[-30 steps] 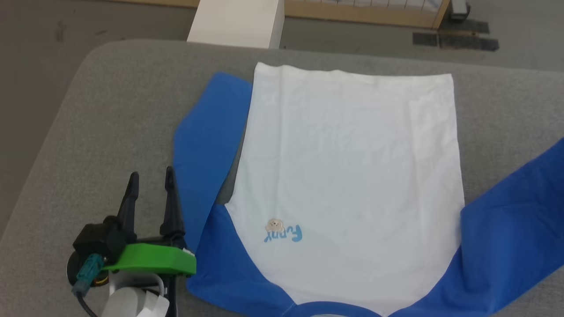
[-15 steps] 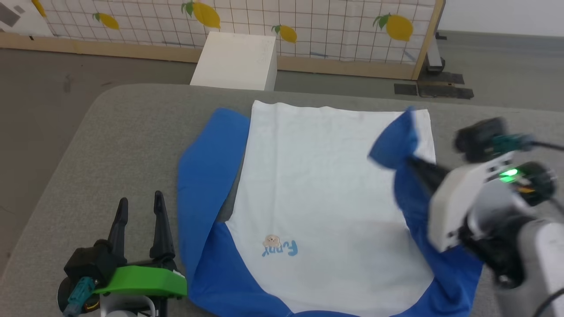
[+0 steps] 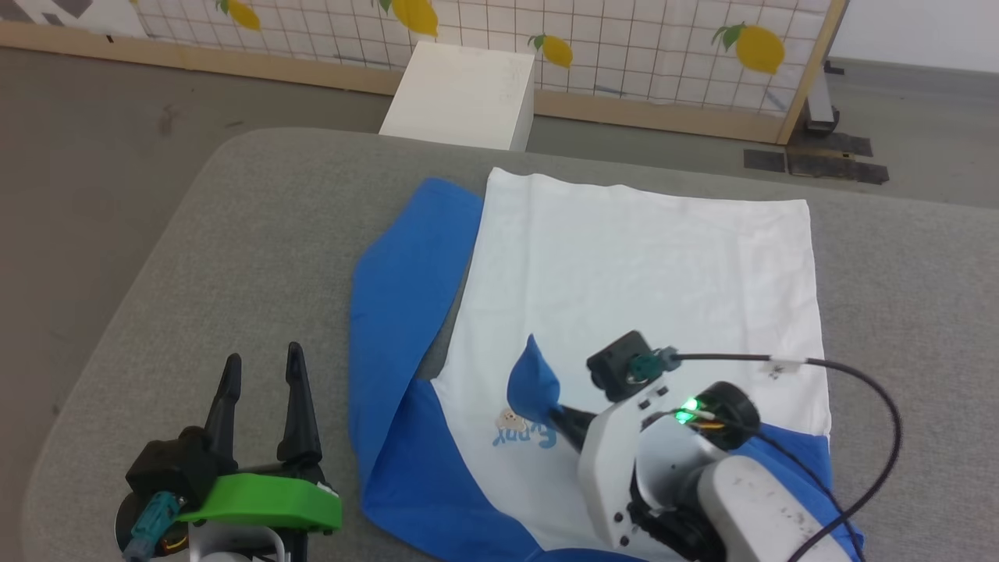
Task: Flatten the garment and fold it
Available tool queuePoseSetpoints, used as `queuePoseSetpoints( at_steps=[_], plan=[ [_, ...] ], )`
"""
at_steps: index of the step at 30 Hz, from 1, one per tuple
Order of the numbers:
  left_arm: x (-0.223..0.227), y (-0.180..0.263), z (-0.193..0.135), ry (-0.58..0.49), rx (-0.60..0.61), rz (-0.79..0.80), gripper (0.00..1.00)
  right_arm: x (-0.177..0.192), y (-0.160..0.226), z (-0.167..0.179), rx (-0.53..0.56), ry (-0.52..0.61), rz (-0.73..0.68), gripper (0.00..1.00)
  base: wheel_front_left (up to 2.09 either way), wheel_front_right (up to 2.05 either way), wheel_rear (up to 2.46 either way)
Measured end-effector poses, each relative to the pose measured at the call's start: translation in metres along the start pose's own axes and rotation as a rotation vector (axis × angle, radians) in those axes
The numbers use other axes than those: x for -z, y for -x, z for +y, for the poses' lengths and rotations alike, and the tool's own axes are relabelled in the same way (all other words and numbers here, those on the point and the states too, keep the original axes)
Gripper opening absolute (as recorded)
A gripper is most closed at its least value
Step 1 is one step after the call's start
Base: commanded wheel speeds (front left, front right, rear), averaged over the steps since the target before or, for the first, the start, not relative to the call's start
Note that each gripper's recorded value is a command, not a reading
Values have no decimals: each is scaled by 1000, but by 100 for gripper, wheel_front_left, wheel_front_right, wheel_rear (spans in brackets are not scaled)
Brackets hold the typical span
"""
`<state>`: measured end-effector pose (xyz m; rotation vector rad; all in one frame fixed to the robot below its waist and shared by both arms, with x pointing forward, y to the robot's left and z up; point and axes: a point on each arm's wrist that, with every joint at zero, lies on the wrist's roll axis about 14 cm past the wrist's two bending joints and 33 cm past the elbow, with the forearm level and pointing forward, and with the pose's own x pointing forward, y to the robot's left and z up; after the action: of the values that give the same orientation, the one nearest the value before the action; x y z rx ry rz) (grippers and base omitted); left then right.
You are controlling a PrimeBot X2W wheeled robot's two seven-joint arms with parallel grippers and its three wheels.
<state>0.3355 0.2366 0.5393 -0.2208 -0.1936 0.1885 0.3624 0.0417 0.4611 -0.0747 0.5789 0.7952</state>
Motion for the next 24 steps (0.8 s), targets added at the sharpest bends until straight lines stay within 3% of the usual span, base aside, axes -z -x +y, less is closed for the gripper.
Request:
queuePoseSetpoints(
  at_steps=[13, 14, 15, 19, 24],
  plan=[
    [19, -1, 3, -3, -22, 59, 100, 41, -36, 33, -139, 14, 107, 0, 0, 0, 0],
    [21, -1, 3, -2, -22, 63, 100, 38, -38, 37, -156, 2, 93, 37, 0, 0, 0],
    [22, -1, 3, -1, -23, 67, 100, 34, -38, 40, -169, -7, 78, 100, 0, 0, 0],
    [25, -3, 1, 4, -18, 76, 100, 12, -38, 48, -212, -39, 0, 100, 0, 0, 0],
    [23, -5, -6, 12, 3, 67, 100, -53, -23, 28, -168, -79, -227, 100, 0, 0, 0]
  ],
)
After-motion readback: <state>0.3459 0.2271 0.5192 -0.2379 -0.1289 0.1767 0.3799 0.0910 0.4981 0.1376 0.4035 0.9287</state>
